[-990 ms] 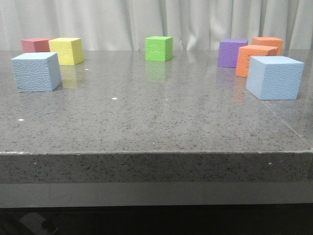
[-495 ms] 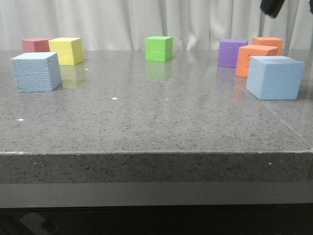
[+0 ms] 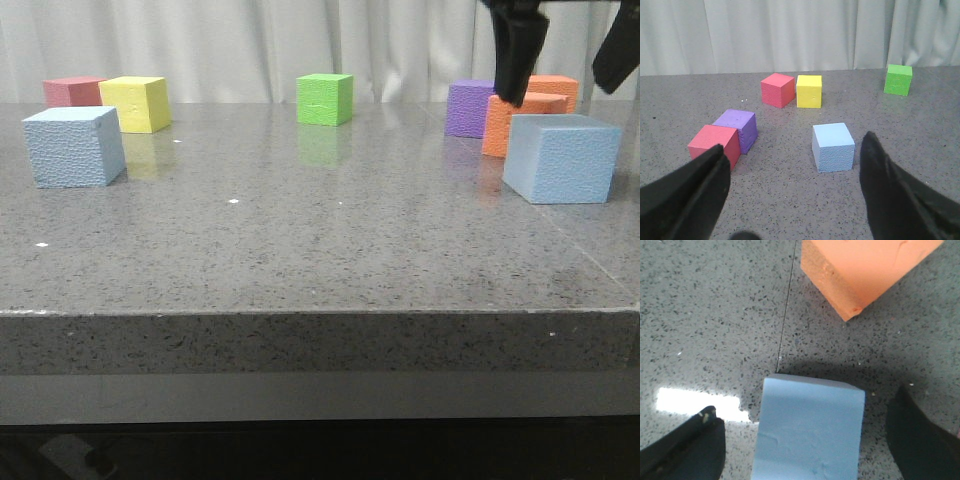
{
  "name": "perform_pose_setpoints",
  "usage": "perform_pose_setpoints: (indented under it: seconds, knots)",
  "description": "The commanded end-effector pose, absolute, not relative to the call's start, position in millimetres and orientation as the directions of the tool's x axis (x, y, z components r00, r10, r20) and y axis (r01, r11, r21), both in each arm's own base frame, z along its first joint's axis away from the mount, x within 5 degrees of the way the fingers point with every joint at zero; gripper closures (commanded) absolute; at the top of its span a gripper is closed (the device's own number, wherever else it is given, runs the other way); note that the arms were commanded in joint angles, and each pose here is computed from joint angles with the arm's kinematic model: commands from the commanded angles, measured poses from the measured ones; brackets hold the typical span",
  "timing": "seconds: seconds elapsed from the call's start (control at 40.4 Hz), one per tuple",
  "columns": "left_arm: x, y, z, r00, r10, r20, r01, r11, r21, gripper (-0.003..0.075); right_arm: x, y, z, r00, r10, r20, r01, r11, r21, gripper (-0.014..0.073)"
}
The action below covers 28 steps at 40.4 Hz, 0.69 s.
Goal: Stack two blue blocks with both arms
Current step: 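Lower the right gripper onto the light-blue cube near it and close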
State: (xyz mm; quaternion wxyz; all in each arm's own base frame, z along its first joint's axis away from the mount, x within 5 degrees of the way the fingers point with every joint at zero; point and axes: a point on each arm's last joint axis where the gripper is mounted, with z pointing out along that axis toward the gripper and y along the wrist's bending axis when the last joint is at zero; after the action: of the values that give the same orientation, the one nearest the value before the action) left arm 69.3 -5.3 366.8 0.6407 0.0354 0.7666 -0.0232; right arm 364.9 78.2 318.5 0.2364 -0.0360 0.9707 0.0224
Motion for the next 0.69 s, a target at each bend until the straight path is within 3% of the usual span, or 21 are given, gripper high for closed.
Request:
perform_pose_setpoints:
  seconds: [0.0, 0.371, 0.569, 0.668]
  knots:
    - [71.0, -6.1, 382.0, -0.088, 0.009, -0.996, 0.089, 0.996, 0.001, 0.0187, 367.4, 74.9, 338.4, -0.837, -0.029, -0.546, -0.064, 0.997, 0.046, -0.0052]
    - [71.0, -6.1, 382.0, -0.088, 0.009, -0.996, 0.089, 0.996, 0.001, 0.0187, 382.8, 79.3, 299.1, -0.907, 0.005, -0.420, -0.028, 0.997, 0.074, -0.0044]
    - [71.0, -6.1, 382.0, -0.088, 0.009, -0.996, 0.089, 0.996, 0.001, 0.0187, 383.6, 81.3, 293.4, -0.920, 0.014, -0.391, -0.023, 0.996, 0.090, 0.0138]
    - [71.0, -6.1, 382.0, -0.088, 0.009, -0.996, 0.089, 0.996, 0.001, 0.0187, 380.4, 81.7, 300.0, -0.916, 0.022, -0.400, -0.022, 0.994, 0.106, 0.0173]
